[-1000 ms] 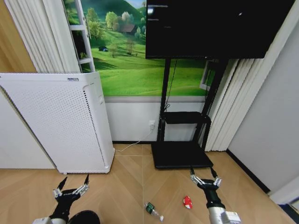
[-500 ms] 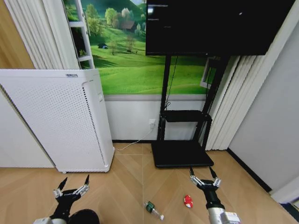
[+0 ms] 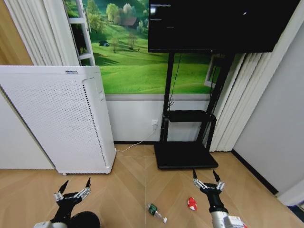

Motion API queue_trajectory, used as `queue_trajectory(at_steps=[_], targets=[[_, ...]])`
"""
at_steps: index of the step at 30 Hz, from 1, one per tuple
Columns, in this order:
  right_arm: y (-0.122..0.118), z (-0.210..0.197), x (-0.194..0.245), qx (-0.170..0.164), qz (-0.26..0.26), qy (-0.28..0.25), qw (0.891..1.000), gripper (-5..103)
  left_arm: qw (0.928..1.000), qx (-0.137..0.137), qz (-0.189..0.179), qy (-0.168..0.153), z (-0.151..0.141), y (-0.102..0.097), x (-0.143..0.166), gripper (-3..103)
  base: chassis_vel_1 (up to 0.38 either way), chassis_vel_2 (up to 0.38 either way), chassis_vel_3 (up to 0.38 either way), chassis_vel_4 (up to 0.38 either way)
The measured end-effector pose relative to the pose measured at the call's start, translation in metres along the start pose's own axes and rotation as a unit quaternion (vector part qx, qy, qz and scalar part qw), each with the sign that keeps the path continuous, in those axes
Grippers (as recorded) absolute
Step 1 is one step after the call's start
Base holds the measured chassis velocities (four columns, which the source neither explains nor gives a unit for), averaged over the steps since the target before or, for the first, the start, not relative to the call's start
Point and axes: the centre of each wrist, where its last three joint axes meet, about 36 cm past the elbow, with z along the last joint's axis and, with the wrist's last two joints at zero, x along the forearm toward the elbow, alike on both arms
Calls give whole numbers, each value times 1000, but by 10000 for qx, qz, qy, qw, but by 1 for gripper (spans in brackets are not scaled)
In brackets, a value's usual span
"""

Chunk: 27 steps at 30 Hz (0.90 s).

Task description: Pick up the trash bin and place the garbage on the floor into it.

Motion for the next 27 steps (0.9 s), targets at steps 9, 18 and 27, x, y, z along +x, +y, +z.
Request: queue_trajectory(at_steps=[9, 18, 27], targets=[[-1, 1, 0, 14, 19, -20, 10000, 100, 10000, 9, 2, 29, 1, -1, 0, 100, 0, 0, 0, 0], [-2, 1, 0, 13, 29, -25, 10000, 100, 10000, -1, 1, 25, 0, -1, 0, 100, 0, 0, 0, 0], [-2, 1, 0, 18, 36, -29, 10000, 100, 10000, 3, -11, 24, 0, -1, 0, 100, 0, 0, 0, 0]])
